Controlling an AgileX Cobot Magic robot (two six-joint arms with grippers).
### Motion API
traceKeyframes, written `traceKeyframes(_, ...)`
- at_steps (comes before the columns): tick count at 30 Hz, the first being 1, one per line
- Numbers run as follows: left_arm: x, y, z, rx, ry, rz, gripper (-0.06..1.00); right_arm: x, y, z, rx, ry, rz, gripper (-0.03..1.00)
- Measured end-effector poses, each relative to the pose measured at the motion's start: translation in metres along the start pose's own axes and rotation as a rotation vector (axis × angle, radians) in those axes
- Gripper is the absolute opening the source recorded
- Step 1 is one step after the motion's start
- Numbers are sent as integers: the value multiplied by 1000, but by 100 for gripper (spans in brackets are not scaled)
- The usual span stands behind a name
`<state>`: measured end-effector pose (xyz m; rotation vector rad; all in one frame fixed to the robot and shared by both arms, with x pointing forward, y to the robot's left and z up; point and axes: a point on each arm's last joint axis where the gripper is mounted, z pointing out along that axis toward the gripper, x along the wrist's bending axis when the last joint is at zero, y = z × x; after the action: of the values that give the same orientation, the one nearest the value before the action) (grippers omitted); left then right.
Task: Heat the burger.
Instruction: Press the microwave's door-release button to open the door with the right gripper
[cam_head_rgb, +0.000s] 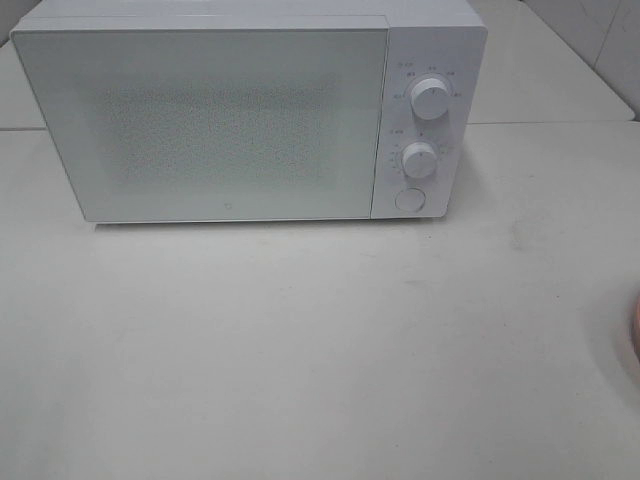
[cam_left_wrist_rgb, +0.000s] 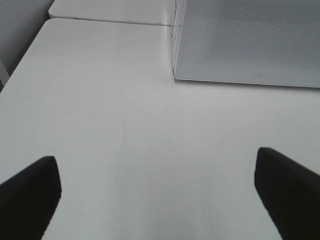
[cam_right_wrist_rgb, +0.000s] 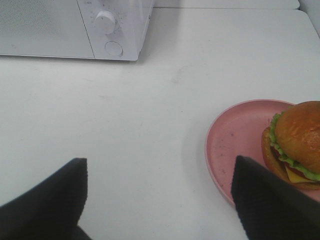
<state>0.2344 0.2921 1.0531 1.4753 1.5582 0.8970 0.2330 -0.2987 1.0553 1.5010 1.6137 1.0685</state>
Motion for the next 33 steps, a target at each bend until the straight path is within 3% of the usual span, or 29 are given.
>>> traceKeyframes(17, 0, 0, 0, 0, 0, 0, 99, 0, 0, 0, 0, 1, 1, 76)
traceKeyframes(22, 0, 0, 0, -1, 0, 0, 99, 1, 17, -8, -90, 9, 62, 76)
traceKeyframes(33, 0, 0, 0, -1, 0, 0, 99, 2, 39, 12, -72, 4, 73, 76)
